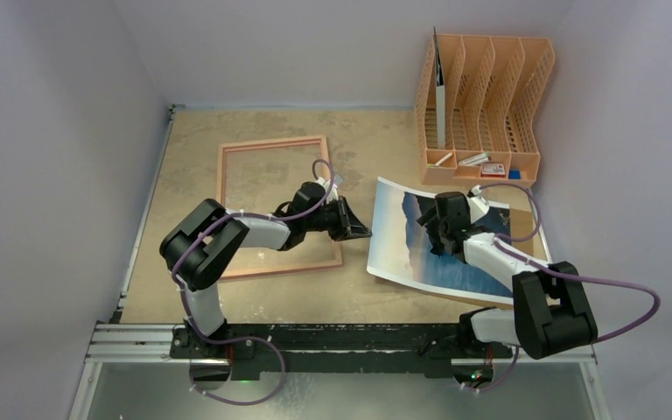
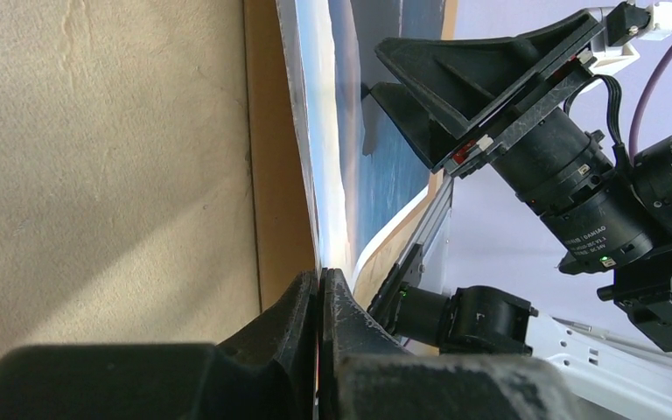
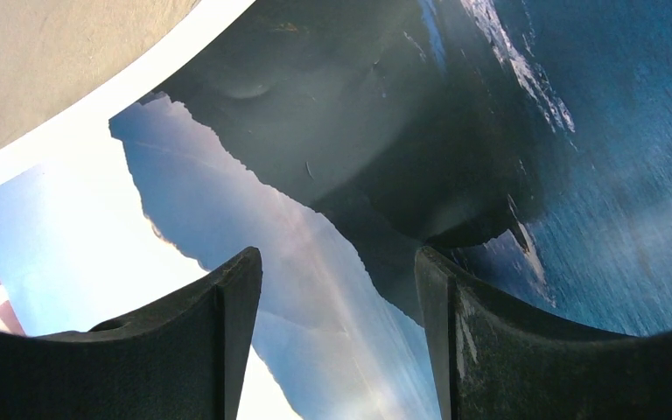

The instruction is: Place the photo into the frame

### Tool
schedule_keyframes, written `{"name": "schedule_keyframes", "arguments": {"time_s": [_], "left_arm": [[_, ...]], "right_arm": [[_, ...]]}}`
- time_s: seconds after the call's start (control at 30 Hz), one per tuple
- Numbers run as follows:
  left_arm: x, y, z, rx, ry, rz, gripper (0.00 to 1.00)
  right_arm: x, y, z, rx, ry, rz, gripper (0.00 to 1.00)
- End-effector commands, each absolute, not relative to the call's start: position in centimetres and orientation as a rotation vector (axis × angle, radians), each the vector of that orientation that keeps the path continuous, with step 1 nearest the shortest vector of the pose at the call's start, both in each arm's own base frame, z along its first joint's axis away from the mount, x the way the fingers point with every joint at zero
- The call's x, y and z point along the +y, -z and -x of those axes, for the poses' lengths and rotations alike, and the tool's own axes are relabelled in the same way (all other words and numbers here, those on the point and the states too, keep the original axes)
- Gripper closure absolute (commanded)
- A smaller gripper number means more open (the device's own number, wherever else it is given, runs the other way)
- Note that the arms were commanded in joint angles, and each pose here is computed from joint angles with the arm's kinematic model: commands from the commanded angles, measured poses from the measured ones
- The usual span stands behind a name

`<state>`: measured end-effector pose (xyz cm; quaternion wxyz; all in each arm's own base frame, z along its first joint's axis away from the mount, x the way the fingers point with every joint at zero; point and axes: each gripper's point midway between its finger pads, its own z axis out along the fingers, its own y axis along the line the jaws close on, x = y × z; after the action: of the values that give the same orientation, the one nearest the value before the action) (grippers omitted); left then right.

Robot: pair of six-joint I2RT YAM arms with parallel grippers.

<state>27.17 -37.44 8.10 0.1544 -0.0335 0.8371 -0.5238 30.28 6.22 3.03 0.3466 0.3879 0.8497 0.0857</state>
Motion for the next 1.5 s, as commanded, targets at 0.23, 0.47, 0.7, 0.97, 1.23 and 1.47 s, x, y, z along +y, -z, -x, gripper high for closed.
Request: {"name": "schedule_keyframes", "arguments": {"time_s": [0.23,0.47,0.7,0.97,1.23,1.47], "left_arm": [[-37.3,-10.4,-29.1,2.332,1.404,-0.053,1.00],[-36.6,-12.7,-29.8,2.386,1.238,-0.164,1.00],[-36.7,-17.1,-29.6,2.364,1.209,-0.229,1.00],[-35.5,-21.9,-30.7,2.322,1.097,-0.211,1.00],[-32.2,-24.9,-32.6,2.252,0.830,-0.244,1.00],[-29.6,-27.9,-33.8,2.176,0.703,-0.338,1.00]], "right_arm": [[4.9,-4.2,-28.6,2.268,-0.112,-0.908,0.24],[4.3,-12.7,-31.8,2.085,-0.141,-0.773,0.22],[6.7,-18.9,-33.8,1.989,-0.308,-0.609,0.22],[11.5,-24.2,-34.2,1.866,-0.590,-0.280,0.22],[15.4,-26.5,-33.8,1.795,-0.774,-0.016,0.20],[17.1,-29.4,-34.6,1.689,-0.829,0.122,0.18]]}}
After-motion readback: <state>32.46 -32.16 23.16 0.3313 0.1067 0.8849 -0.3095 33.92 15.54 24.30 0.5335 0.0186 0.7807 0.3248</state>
